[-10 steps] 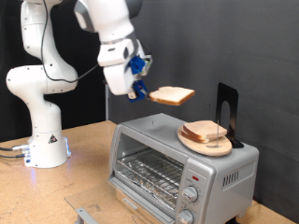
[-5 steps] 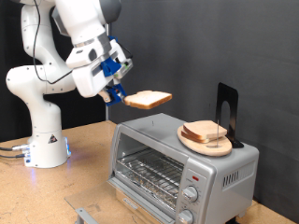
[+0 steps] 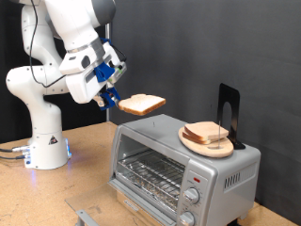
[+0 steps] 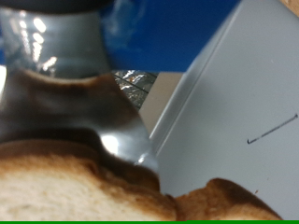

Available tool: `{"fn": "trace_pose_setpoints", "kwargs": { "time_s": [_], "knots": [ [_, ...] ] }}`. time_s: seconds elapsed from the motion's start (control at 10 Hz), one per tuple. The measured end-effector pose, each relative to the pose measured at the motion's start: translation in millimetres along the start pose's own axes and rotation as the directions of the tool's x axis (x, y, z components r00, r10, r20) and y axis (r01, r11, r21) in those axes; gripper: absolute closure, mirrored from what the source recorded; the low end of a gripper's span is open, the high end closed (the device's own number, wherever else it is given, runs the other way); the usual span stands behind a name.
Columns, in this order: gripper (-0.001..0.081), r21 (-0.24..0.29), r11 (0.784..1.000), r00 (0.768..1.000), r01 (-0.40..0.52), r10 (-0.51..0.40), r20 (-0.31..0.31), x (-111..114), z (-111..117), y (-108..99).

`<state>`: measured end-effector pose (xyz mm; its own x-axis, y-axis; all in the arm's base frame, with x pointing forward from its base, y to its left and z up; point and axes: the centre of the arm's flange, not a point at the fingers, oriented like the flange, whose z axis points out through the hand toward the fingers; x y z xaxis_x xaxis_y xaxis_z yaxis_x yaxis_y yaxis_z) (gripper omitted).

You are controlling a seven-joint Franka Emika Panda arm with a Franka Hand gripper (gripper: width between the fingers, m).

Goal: Make a piece of toast with the oven

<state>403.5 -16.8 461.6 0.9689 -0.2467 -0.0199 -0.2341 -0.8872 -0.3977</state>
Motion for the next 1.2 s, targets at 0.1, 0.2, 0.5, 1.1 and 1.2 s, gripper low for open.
{"fn": "trace_pose_setpoints", "kwargs": {
  "time_s": [0.1,0.2,0.5,1.1,1.2],
  "knots": [
    [0.0338,-0.023,0.998,0.998,0.057,-0.057,0.000,0.9,0.4,2.5],
    [0.0338,-0.058,0.993,0.995,0.104,-0.104,0.005,3.2,1.9,7.7],
    [0.0338,-0.142,0.979,0.989,0.143,-0.136,0.057,20.3,15.4,37.7],
    [0.0338,-0.180,0.979,0.995,0.093,-0.087,0.037,42.8,69.9,104.1],
    [0.0338,-0.163,0.984,0.998,0.066,-0.062,0.028,43.3,80.2,108.3]
  ]
}}
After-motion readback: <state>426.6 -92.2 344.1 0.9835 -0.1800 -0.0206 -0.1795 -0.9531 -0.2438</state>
